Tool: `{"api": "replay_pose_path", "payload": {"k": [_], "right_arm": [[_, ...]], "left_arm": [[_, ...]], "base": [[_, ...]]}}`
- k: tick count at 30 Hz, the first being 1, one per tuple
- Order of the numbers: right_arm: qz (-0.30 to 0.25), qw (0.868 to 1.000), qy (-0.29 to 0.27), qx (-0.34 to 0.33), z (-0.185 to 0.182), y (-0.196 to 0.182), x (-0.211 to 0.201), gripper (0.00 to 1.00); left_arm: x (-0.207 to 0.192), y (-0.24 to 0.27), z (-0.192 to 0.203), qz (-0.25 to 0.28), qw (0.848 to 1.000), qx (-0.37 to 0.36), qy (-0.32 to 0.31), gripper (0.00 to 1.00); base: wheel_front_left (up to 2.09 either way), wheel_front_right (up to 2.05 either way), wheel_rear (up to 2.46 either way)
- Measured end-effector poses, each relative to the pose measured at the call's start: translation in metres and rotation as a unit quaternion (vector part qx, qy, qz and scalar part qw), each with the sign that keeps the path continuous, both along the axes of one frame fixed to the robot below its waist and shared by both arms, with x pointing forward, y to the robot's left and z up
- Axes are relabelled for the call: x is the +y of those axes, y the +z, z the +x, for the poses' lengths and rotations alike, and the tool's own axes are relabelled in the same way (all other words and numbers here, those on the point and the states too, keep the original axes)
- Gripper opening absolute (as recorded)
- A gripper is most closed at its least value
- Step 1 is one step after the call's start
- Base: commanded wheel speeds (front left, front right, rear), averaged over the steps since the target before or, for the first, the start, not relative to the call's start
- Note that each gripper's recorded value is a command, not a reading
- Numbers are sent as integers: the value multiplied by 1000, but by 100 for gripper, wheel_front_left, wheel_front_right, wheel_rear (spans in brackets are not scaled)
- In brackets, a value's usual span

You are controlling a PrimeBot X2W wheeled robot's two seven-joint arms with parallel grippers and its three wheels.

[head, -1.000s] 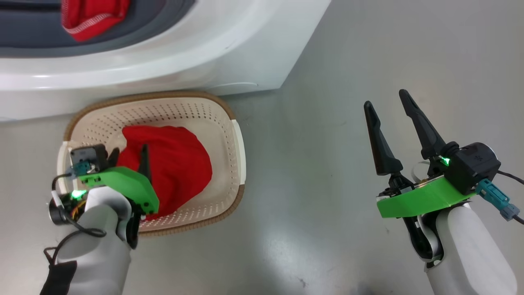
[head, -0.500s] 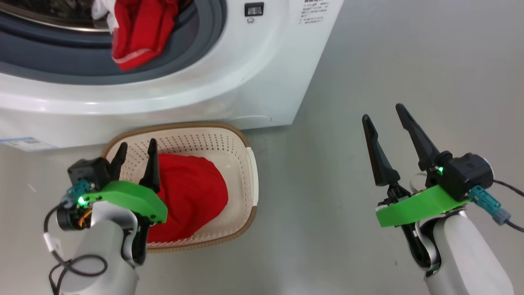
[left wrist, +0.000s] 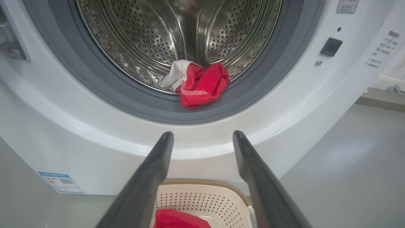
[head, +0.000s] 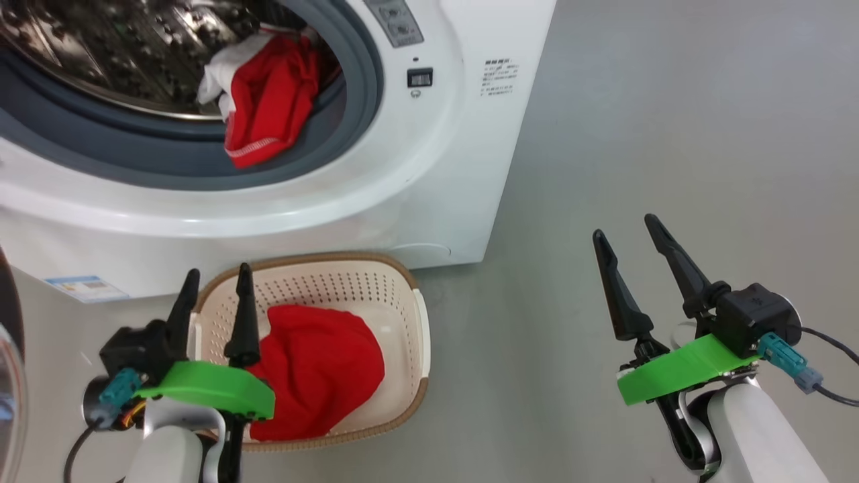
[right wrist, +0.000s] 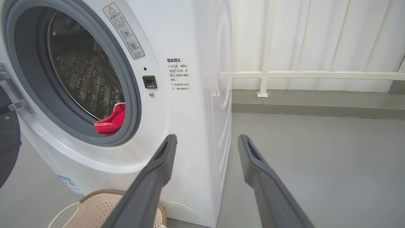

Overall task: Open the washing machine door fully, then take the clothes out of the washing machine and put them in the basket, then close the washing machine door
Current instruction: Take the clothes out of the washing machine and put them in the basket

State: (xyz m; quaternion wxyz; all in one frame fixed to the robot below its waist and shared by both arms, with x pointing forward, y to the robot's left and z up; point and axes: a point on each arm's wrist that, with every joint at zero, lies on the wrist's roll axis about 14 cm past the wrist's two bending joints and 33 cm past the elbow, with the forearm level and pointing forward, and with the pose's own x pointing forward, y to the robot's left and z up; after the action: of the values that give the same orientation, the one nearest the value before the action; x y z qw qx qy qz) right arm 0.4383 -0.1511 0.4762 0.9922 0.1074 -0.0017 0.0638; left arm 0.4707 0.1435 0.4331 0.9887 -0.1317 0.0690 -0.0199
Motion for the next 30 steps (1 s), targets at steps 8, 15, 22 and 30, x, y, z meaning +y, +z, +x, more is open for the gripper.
{"api": "replay_pose_path", "payload": {"k": [8,15,22,30], "right_arm": [[0,1000,-3,-18,-14,17,-2,100],[-1,999,-17,-28,-31,27,-11,100],[-11,999,-23,-33,-51,30,-15,100],[-12,999,-31,-43,-69,36,-19,100]], "left_arm": [[17,41,-18,-3,998,-55,35,100],[18,58,-46,7,996,-78,39,100],[17,76,-70,31,994,-103,32,100],[24,84,-100,40,993,-102,40,100]], "base": [[0,0,0],[0,0,0],[0,0,0],[0,0,0]]}}
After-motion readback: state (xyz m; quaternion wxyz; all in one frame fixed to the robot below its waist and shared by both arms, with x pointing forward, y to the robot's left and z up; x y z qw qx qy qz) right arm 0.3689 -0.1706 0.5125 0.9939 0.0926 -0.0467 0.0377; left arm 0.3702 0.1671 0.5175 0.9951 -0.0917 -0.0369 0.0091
